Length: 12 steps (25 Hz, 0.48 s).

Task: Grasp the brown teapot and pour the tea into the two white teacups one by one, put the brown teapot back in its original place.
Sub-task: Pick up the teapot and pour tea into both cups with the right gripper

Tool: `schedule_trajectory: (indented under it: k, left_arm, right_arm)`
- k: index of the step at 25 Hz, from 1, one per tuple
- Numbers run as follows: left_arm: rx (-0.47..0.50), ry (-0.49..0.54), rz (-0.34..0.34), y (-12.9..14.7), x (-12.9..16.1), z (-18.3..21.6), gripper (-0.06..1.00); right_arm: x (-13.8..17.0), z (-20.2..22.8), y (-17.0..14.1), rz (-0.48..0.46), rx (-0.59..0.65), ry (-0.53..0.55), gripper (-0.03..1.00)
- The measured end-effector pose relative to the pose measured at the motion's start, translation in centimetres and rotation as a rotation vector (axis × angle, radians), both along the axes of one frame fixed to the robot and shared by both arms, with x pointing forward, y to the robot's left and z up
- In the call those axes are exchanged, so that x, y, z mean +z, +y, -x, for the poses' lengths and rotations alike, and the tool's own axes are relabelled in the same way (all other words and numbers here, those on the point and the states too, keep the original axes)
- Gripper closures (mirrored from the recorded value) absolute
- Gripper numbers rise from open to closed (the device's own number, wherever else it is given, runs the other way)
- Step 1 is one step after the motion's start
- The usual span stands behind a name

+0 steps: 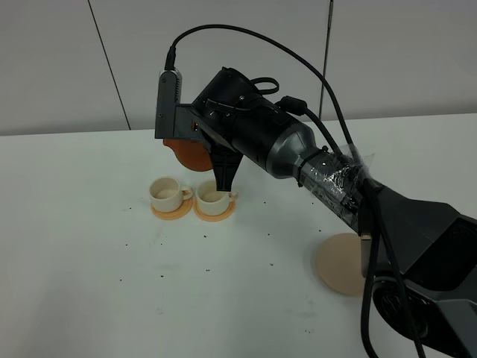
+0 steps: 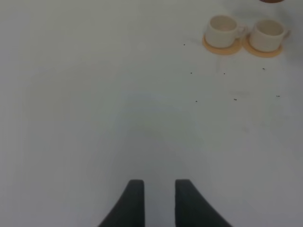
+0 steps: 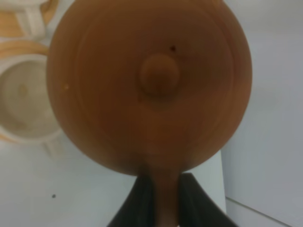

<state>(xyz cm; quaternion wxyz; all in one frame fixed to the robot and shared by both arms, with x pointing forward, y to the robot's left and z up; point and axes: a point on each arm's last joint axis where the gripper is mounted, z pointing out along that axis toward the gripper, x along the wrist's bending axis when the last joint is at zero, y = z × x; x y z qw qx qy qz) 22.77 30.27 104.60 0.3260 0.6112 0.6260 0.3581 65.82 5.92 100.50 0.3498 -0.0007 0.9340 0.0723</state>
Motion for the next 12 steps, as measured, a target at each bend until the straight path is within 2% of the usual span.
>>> schedule_trajectory:
  k: [12]
  left_arm:
    - [0.0, 0.0, 0.0, 0.0, 0.0, 0.0, 0.71]
  right_arm:
    - [-0.8, 0.35, 0.77, 0.045, 0.03, -0.022, 0.87]
